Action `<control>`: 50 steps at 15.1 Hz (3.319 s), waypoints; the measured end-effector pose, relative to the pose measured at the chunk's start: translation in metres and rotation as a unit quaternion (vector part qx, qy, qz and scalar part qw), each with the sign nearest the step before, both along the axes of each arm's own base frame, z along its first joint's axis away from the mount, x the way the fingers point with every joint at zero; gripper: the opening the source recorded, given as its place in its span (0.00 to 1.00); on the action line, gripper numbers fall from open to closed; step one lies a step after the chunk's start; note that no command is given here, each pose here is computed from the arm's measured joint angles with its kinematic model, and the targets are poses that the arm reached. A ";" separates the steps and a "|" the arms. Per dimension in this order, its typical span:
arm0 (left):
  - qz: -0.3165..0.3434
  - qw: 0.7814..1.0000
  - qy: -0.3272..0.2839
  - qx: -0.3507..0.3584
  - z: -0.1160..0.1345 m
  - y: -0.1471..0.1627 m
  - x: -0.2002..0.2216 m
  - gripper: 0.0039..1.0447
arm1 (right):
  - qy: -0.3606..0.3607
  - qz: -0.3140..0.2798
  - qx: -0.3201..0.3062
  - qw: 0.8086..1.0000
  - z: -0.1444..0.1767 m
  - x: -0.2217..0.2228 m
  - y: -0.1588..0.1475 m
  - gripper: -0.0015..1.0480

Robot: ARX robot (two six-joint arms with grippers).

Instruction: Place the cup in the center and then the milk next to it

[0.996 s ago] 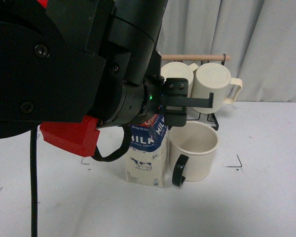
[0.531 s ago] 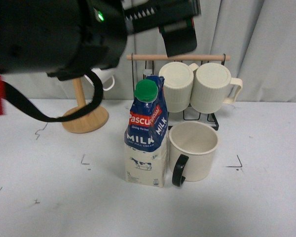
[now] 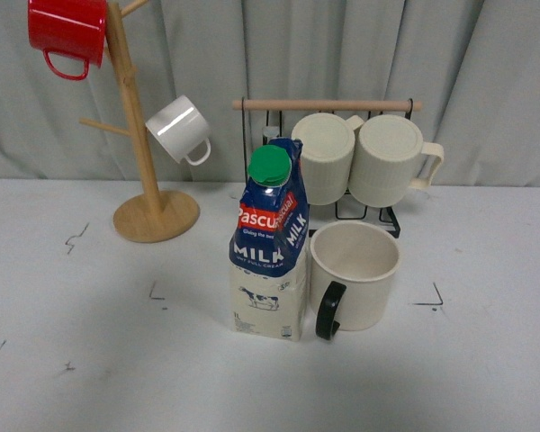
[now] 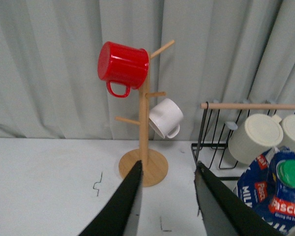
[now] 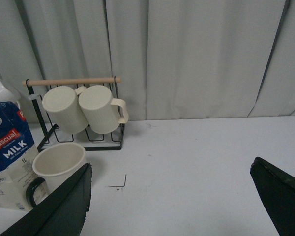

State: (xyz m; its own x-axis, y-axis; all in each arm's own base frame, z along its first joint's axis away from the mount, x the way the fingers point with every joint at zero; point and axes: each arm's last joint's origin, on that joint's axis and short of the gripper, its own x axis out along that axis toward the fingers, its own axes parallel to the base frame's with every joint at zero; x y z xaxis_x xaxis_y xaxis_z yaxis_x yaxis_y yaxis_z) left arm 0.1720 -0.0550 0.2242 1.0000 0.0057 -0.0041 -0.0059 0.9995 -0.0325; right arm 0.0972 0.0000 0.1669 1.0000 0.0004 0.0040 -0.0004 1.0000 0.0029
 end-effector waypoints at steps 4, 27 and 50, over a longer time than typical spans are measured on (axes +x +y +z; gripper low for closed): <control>0.000 1.000 0.000 0.009 -0.022 0.026 -0.020 0.01 | 0.000 0.000 0.000 1.000 0.000 0.000 0.000 0.94; -0.004 1.000 0.002 0.009 -0.059 0.055 -0.074 0.01 | 0.000 0.000 0.000 1.000 0.000 0.000 0.000 0.94; -0.004 1.000 -0.002 0.009 -0.058 0.055 -0.074 0.94 | 0.000 0.000 0.000 1.000 0.000 0.000 0.000 0.94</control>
State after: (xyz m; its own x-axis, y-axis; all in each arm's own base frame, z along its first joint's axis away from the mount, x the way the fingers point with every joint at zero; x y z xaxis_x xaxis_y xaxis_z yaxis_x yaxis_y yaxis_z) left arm 0.0975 -0.0002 0.1664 1.0000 -0.0015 -0.0006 0.0015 0.9999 -0.0139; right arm 0.0972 0.0000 0.1669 1.0000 0.0000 0.0044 0.0000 1.0000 0.0029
